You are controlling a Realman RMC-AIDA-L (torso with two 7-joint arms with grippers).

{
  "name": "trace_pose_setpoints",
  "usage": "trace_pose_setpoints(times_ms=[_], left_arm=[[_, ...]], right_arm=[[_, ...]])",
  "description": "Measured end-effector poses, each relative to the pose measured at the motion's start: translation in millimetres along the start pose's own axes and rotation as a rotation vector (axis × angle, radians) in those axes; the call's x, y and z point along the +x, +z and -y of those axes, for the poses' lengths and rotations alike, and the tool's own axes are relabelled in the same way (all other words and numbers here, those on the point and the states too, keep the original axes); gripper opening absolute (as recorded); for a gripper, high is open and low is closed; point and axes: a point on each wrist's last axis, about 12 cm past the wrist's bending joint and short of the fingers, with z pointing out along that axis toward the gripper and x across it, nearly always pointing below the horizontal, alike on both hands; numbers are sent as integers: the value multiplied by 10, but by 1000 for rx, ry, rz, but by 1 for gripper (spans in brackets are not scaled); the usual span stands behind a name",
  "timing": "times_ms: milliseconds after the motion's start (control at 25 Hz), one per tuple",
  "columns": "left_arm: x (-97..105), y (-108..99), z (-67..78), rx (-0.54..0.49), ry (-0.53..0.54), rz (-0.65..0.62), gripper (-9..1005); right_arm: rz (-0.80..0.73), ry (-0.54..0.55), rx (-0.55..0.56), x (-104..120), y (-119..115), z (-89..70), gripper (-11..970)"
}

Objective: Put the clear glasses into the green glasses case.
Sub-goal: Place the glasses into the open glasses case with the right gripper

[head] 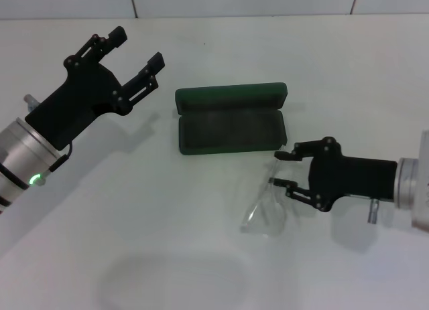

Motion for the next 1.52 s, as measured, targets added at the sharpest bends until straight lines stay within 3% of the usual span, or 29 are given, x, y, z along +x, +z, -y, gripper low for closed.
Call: trace_pose_setpoints(times_ms=[280, 480, 600, 680, 760, 880, 1000, 1240, 1520], left_arm=[[-4, 3, -2, 0, 2, 1, 768], [-11, 17, -3, 4, 4, 4, 768], [-14, 38, 2, 10, 4, 5, 768], [-11, 32, 4, 8, 3, 5, 768], [-7, 23, 6, 6, 1, 4, 768], [-8, 34, 10, 9, 1, 4, 768], [-10, 51, 14, 13, 1, 6, 768], [-8, 81, 24, 22, -2, 4, 768], [25, 68, 55, 22, -1, -4, 768]], right_arm=[[-39, 43, -8, 40, -155, 67, 379], [-1, 113, -34, 10, -423, 226, 379], [19, 141, 3, 21, -568, 310, 378], [88, 226, 142, 84, -796, 398, 377], [132, 277, 189, 107, -821, 398, 377], [171, 339, 150, 98, -600, 336, 375], [155, 345, -27, -10, -145, 252, 374], [174, 347, -102, -139, 77, 291, 370], [62, 323, -133, -37, 206, 182, 365]])
